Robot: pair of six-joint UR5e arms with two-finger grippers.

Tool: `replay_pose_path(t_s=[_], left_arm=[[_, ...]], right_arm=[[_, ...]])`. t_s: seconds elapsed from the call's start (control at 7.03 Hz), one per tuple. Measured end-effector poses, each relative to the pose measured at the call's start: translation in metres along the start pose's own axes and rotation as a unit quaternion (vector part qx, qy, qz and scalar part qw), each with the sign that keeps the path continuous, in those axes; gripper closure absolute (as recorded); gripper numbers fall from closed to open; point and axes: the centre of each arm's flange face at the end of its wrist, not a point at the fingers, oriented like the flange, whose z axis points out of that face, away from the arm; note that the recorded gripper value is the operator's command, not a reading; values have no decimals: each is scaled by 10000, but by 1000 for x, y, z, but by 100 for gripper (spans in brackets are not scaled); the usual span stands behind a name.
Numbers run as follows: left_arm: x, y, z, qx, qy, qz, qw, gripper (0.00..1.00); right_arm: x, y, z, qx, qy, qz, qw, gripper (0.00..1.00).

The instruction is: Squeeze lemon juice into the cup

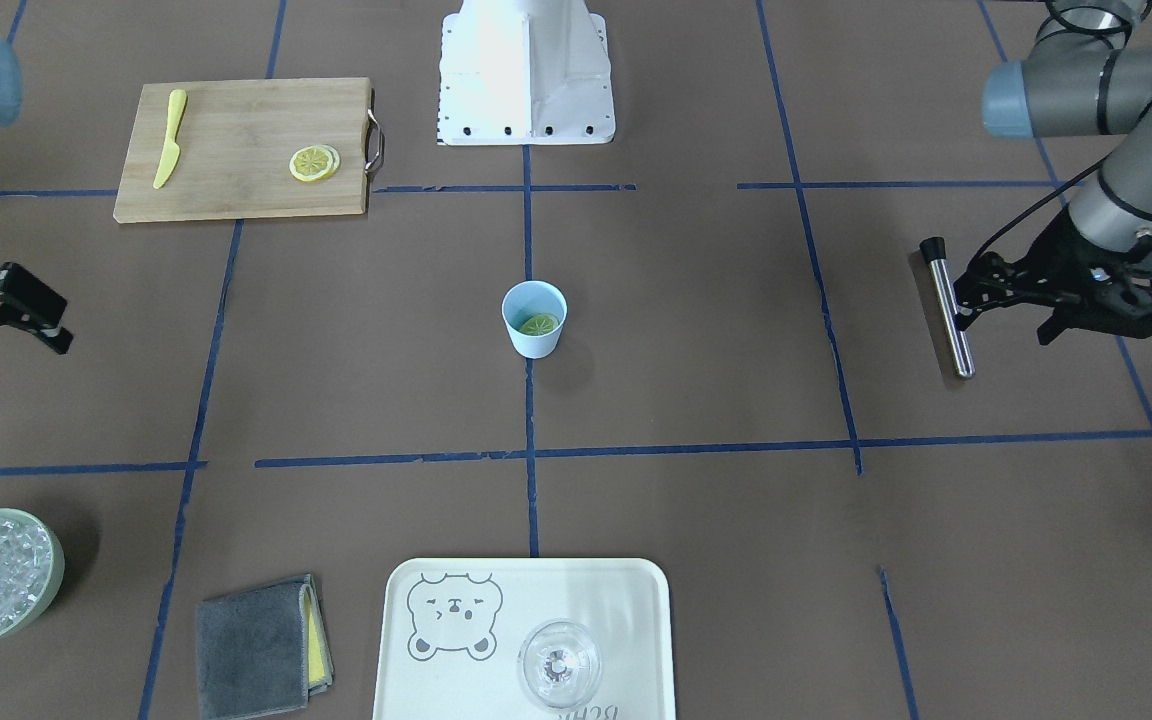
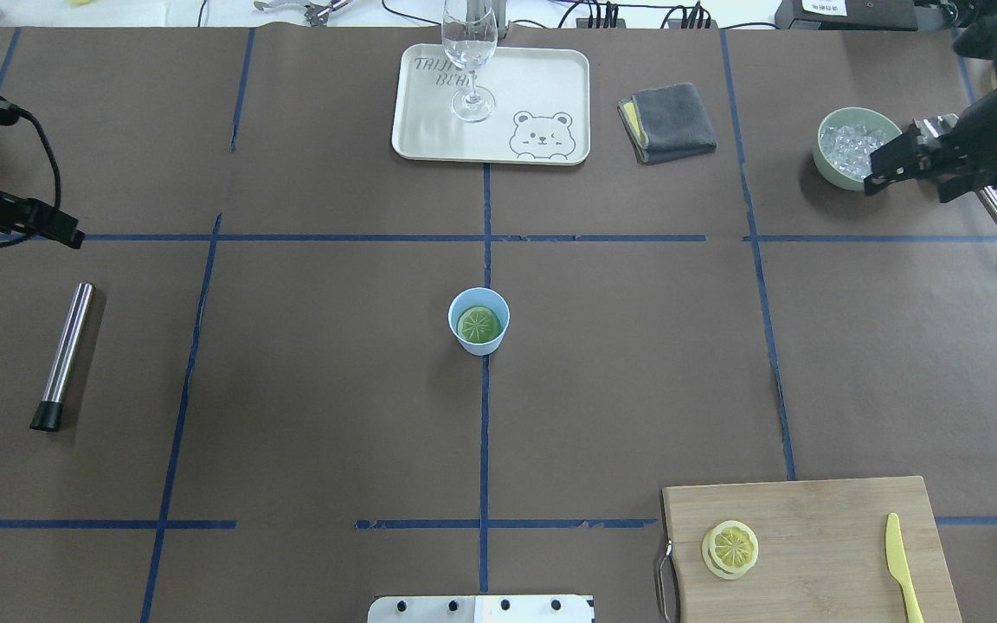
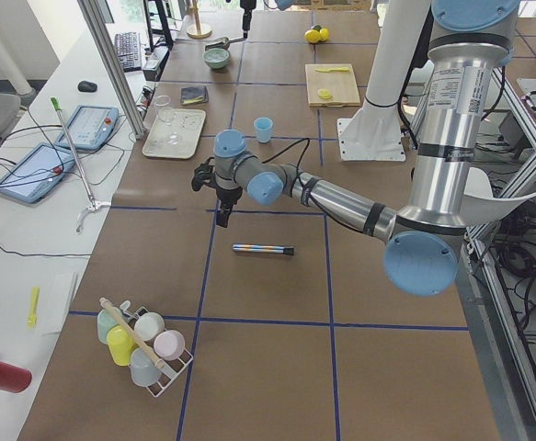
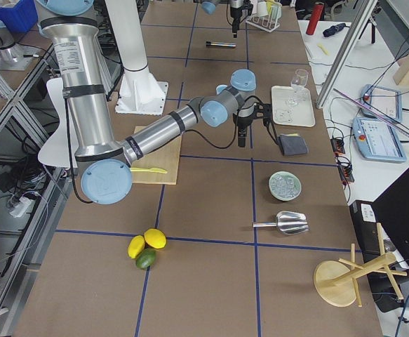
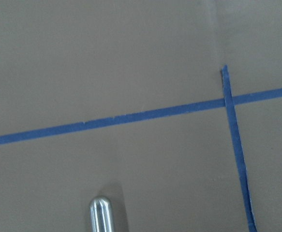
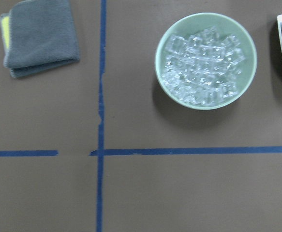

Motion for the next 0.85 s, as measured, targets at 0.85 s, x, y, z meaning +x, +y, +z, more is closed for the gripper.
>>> replay_pose_path(t_s=[0.85], left_arm=[[-222, 63, -101, -43, -652, 820, 9945, 0]], right_arm=[[237, -1, -28, -377, 255, -404, 9981, 0]])
